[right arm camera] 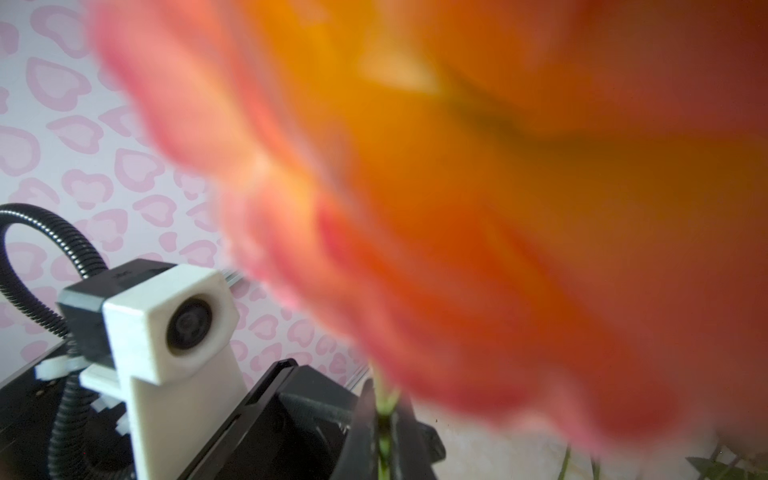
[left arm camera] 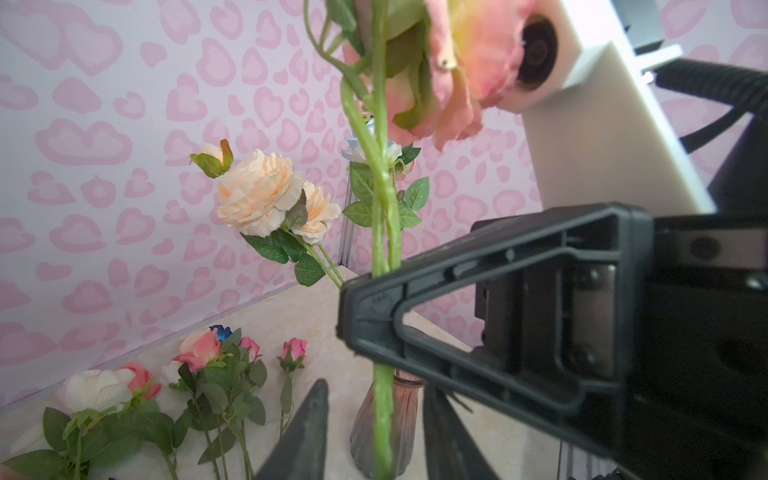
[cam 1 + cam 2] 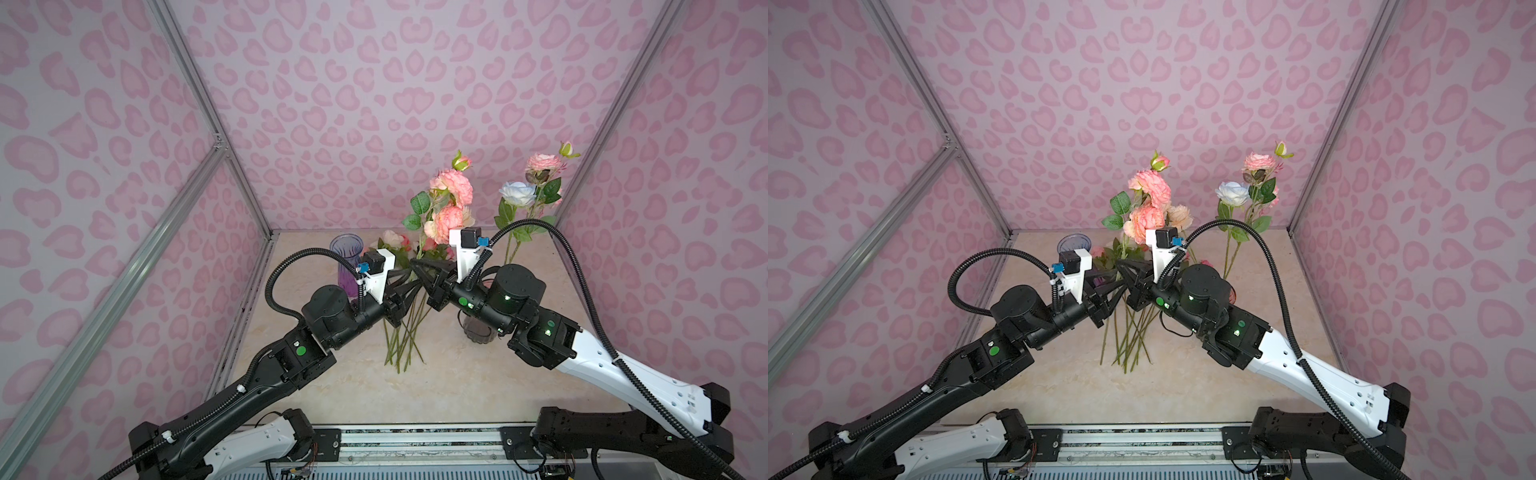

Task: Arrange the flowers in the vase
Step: 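Open the left gripper while the right gripper raises the pink rose above the pink vase, then lower the pink rose stem into the pink vase with the right gripper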

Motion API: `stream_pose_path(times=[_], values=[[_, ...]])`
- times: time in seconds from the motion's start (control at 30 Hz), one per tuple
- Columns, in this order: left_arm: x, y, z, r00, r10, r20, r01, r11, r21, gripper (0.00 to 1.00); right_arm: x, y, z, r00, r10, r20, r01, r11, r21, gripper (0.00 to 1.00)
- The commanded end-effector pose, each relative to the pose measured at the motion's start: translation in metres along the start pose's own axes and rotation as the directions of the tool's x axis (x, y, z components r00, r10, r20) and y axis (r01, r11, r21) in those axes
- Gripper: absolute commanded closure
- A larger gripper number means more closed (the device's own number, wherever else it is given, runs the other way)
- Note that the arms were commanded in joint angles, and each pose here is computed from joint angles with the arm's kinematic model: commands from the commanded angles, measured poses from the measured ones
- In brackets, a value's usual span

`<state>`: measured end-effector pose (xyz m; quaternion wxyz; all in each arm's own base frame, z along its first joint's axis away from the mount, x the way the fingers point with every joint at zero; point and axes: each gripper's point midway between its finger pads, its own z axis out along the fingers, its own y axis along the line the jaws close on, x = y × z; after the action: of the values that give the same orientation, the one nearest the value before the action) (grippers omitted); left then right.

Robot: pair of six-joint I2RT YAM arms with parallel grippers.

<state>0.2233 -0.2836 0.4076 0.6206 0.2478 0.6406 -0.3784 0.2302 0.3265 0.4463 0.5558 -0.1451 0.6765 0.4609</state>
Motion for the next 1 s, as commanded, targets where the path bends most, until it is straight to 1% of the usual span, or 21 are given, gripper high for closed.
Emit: stream_pose_path(times=[0.0, 0.07, 0.13, 0.23, 0.3, 0.4, 0.43, 0.57, 0.7, 0.73, 0.83, 0.97], values=[[-0.001, 0.007, -0.004, 1.0, 0.01, 0.007, -0.009, 0.999, -0.04, 0.48, -0.017, 0.003, -0.007, 0.998, -0.044, 0.038, 0.043, 0.999, 0.014, 0.96], [0.005, 0.014, -0.01, 1.0, 0.003, 0.005, -0.002, 0.997, -0.076, 0.44, -0.025, 0.0, -0.013, 0.995, -0.088, 0.04, 0.086, 0.995, 0.05, 0.97], [0.01, 0.02, -0.019, 1.0, -0.002, 0.01, 0.003, 0.994, -0.107, 0.43, -0.034, -0.005, -0.022, 0.989, -0.141, 0.036, 0.137, 0.986, 0.099, 0.96], [0.018, 0.029, -0.033, 1.0, -0.009, 0.016, 0.012, 0.988, -0.153, 0.4, -0.048, -0.019, -0.043, 0.97, -0.242, 0.019, 0.233, 0.95, 0.207, 0.96], [0.023, 0.035, -0.041, 1.0, -0.013, 0.02, 0.017, 0.983, -0.183, 0.39, -0.061, -0.034, -0.063, 0.948, -0.319, -0.001, 0.303, 0.9, 0.313, 0.97], [0.029, 0.042, -0.049, 1.0, -0.016, 0.025, 0.021, 0.976, -0.215, 0.38, -0.085, -0.052, -0.093, 0.909, -0.415, -0.025, 0.379, 0.803, 0.459, 0.97], [0.031, 0.043, -0.051, 1.0, -0.019, 0.025, 0.024, 0.975, -0.222, 0.38, -0.094, -0.057, -0.103, 0.899, -0.437, -0.024, 0.389, 0.772, 0.503, 0.97], [0.033, 0.045, -0.052, 0.999, -0.019, 0.026, 0.024, 0.973, -0.231, 0.37, -0.116, -0.072, -0.125, 0.862, -0.506, -0.035, 0.418, 0.671, 0.612, 0.97], [0.035, 0.046, -0.051, 1.0, -0.021, 0.019, 0.025, 0.972, -0.233, 0.37, -0.127, -0.093, -0.134, 0.818, -0.567, -0.099, 0.453, 0.528, 0.719, 0.97], [0.036, 0.046, -0.051, 1.0, -0.023, 0.017, 0.026, 0.972, -0.233, 0.37, -0.128, -0.099, -0.134, 0.81, -0.575, -0.114, 0.459, 0.5, 0.734, 0.97], [0.039, 0.047, -0.051, 1.0, -0.027, 0.014, 0.029, 0.972, -0.235, 0.37, -0.131, -0.121, -0.132, 0.809, -0.571, -0.138, 0.451, 0.452, 0.77, 0.97], [0.042, 0.047, -0.051, 1.0, -0.029, 0.008, 0.03, 0.972, -0.234, 0.37, -0.134, -0.141, -0.13, 0.823, -0.553, -0.131, 0.425, 0.445, 0.788, 0.98]])
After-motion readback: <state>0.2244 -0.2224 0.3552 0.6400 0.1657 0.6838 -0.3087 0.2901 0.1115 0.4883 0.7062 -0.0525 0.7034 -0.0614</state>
